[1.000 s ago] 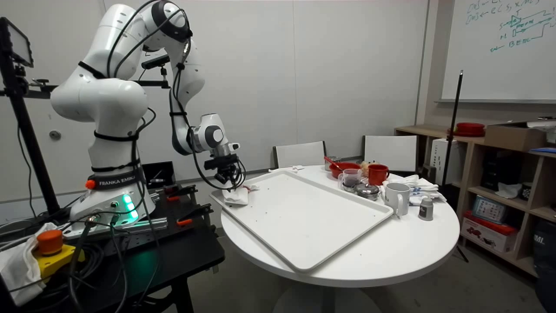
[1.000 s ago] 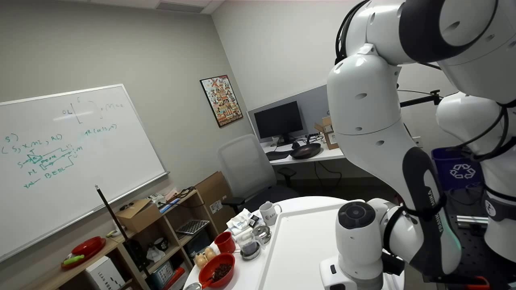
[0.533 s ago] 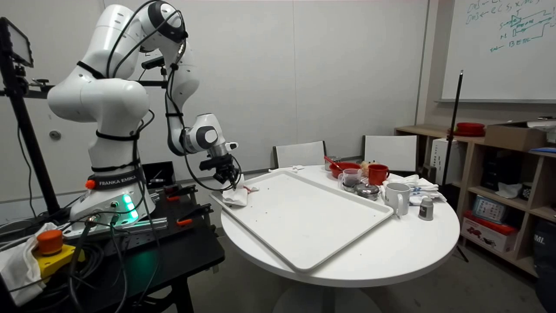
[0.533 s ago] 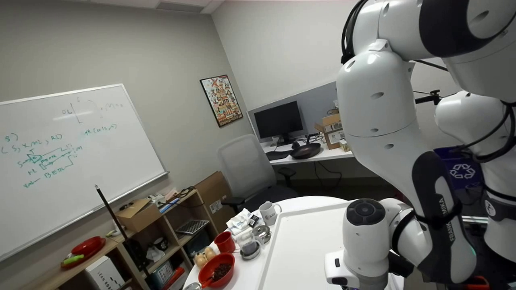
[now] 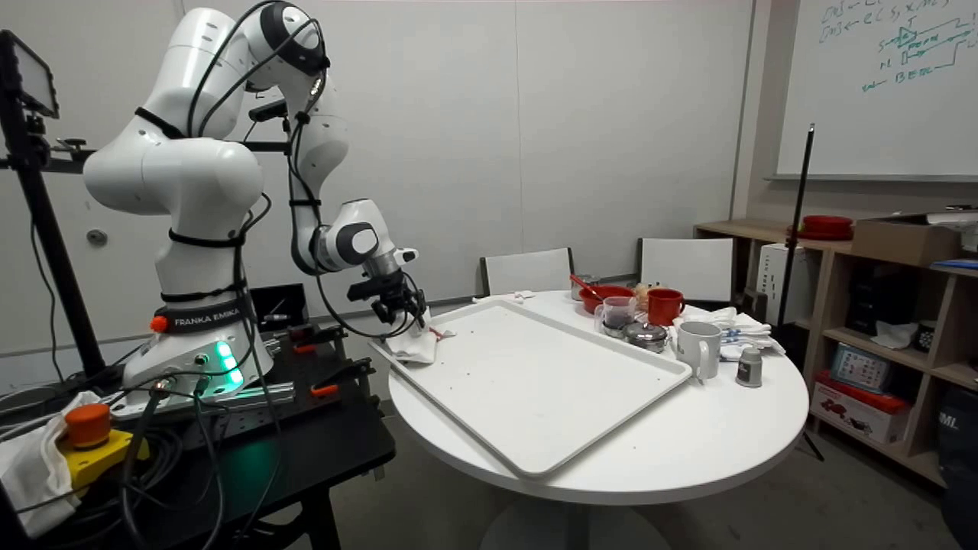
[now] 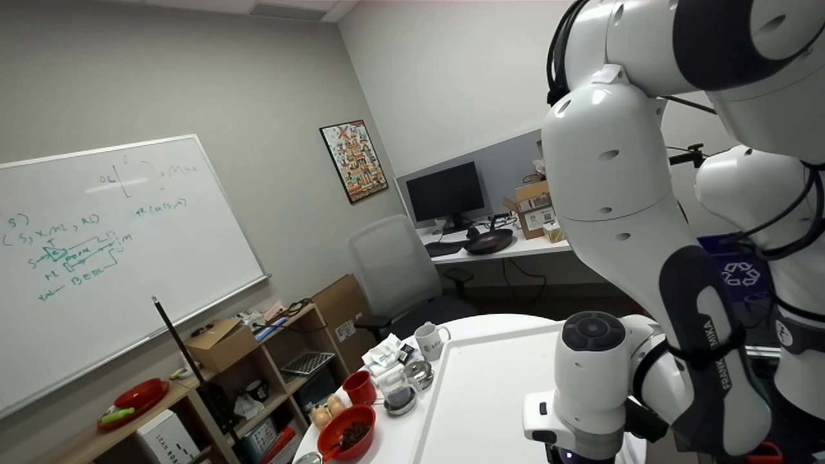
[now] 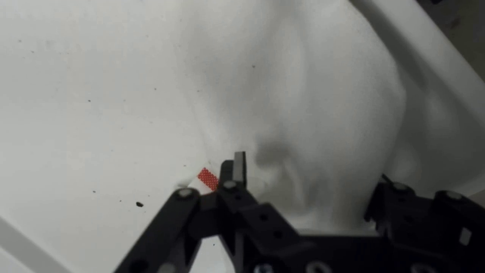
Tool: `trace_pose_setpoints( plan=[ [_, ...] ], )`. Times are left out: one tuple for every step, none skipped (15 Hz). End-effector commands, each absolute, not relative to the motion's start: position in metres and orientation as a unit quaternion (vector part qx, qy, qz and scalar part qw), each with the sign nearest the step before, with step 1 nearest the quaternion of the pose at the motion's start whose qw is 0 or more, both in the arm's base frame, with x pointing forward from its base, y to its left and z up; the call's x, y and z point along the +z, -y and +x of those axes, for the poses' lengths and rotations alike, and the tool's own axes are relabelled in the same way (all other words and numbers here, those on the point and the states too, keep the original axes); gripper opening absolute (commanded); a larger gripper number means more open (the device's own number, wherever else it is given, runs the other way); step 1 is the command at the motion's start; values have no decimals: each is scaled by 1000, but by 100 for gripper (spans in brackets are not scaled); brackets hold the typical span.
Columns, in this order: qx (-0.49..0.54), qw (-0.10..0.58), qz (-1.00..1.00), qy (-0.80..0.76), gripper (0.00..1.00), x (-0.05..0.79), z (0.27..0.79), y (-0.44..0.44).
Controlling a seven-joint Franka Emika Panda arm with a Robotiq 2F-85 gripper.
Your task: Use the white towel to wipe the tray
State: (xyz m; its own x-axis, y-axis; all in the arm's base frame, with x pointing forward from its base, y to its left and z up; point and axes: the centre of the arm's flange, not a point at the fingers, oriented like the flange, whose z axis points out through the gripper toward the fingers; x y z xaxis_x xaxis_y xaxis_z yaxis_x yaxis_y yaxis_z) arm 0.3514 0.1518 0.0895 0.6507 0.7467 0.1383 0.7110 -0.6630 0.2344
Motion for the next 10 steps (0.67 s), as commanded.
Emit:
trace_pose_setpoints(
  plan=[
    [132, 78, 904, -399, 98, 107, 338, -149],
    [136, 78, 904, -399, 99, 111, 338, -149],
    [141, 76, 902, -400, 100, 117, 335, -150],
    [145, 74, 901, -402, 100, 122, 334, -151],
    [148, 69, 900, -404, 100, 129, 332, -150],
    [149, 59, 899, -407, 100, 135, 331, -150],
    [149, 49, 900, -408, 100, 141, 331, -148],
    [150, 39, 902, -403, 100, 146, 332, -144],
    [152, 28, 905, -395, 100, 150, 336, -139],
    [154, 18, 908, -389, 100, 154, 342, -135]
  ],
)
